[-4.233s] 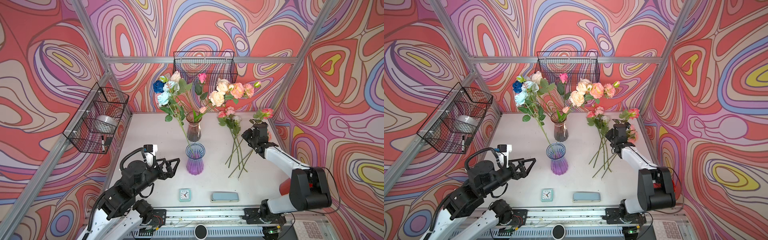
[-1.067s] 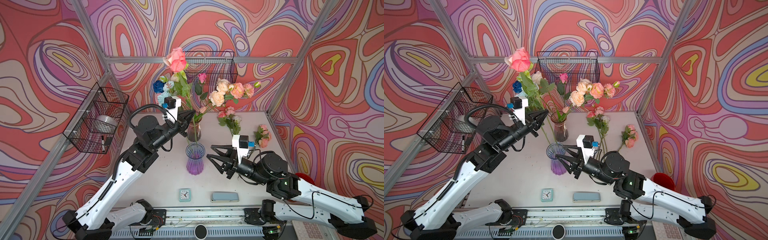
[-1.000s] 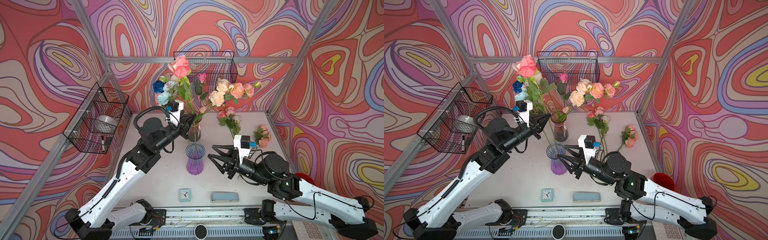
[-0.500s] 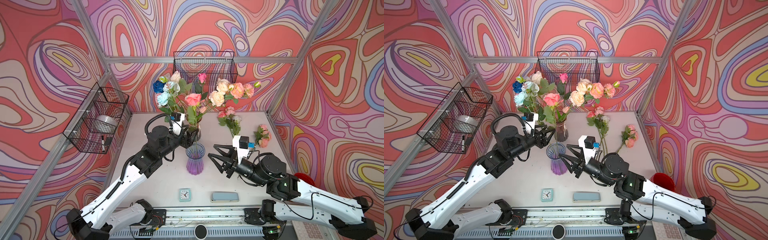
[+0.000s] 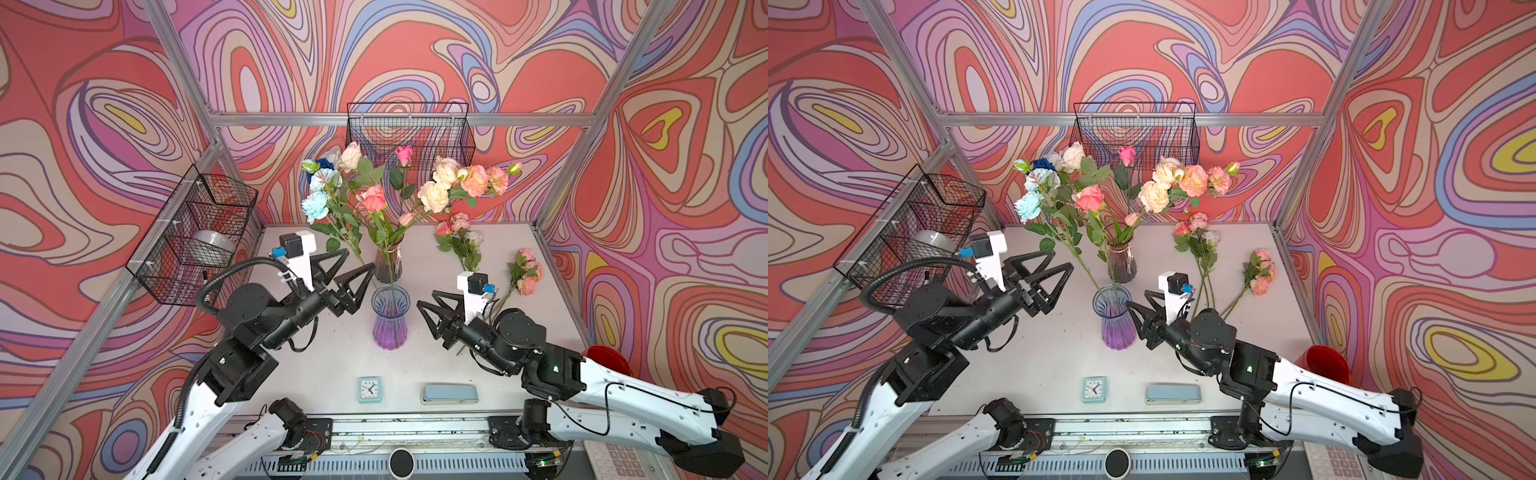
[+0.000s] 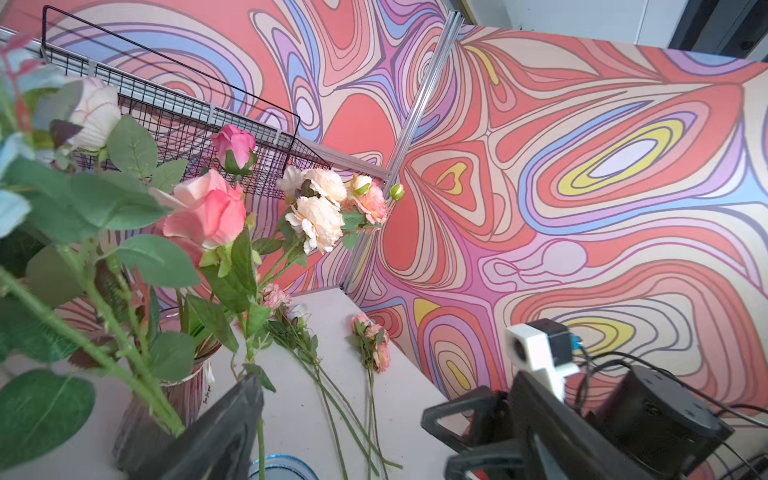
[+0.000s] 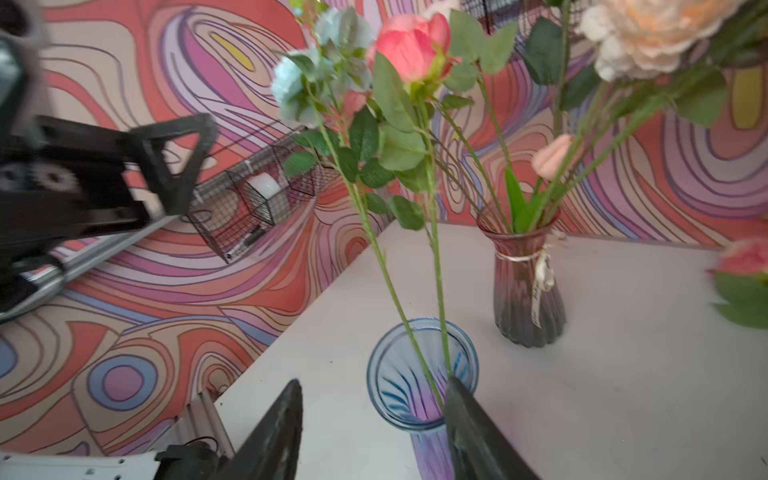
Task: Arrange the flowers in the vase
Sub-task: 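Open the left gripper and draw back while the right gripper returns to the stems, then close the right gripper on the pink spray rose stems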
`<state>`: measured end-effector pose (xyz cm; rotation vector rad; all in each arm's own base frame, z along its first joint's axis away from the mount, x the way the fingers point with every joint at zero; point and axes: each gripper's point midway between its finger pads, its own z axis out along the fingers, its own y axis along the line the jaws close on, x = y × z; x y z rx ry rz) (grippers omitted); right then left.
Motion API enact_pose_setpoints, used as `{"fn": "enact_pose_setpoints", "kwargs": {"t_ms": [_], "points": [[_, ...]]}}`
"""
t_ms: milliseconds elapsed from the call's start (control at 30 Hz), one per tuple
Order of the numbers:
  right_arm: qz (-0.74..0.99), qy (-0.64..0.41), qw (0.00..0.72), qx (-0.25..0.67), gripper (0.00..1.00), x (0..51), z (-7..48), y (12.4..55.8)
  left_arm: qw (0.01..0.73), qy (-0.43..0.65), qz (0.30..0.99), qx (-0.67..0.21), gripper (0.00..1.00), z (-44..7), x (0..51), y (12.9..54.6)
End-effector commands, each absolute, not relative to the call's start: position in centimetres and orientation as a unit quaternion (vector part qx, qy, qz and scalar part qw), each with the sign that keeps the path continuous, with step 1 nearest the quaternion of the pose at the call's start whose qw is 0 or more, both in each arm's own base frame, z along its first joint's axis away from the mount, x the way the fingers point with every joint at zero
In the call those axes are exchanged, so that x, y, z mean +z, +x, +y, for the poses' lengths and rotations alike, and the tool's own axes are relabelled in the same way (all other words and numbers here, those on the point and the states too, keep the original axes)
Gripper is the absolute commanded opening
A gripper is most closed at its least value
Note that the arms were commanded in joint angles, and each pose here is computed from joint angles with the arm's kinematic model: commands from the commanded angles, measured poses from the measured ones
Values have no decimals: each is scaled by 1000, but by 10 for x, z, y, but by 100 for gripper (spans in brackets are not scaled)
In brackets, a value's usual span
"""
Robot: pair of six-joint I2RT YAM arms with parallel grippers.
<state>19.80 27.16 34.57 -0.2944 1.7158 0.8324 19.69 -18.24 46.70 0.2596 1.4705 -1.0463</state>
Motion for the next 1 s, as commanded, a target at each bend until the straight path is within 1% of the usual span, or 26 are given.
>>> {"fn": "enact_pose_setpoints", "kwargs": {"t_ms": [0, 33, 67, 133, 233, 300, 500, 700, 967], "points": [[793, -35, 550, 260, 54, 298, 238, 224, 585, 91, 646, -482, 100, -179, 444, 187], [809, -10, 533, 248, 51, 283, 228, 234, 584, 86, 646, -483, 100, -176, 438, 184], [818, -1, 519, 249, 50, 275, 224, 239, 584, 82, 645, -486, 100, -173, 435, 181], [842, 56, 474, 251, 47, 245, 201, 261, 580, 80, 644, -492, 100, -169, 429, 174], [863, 126, 427, 240, 46, 207, 169, 286, 572, 80, 645, -499, 100, -166, 421, 167], [872, 165, 404, 223, 46, 185, 149, 299, 563, 78, 652, -502, 100, -165, 412, 164], [881, 270, 347, 173, 41, 125, 91, 330, 548, 57, 676, -489, 100, -154, 377, 157], [879, 340, 305, 140, 33, 80, 53, 338, 538, 36, 694, -477, 100, -142, 349, 151], [881, 367, 279, 111, 30, 53, 36, 335, 545, 27, 700, -460, 100, -131, 341, 147]]}}
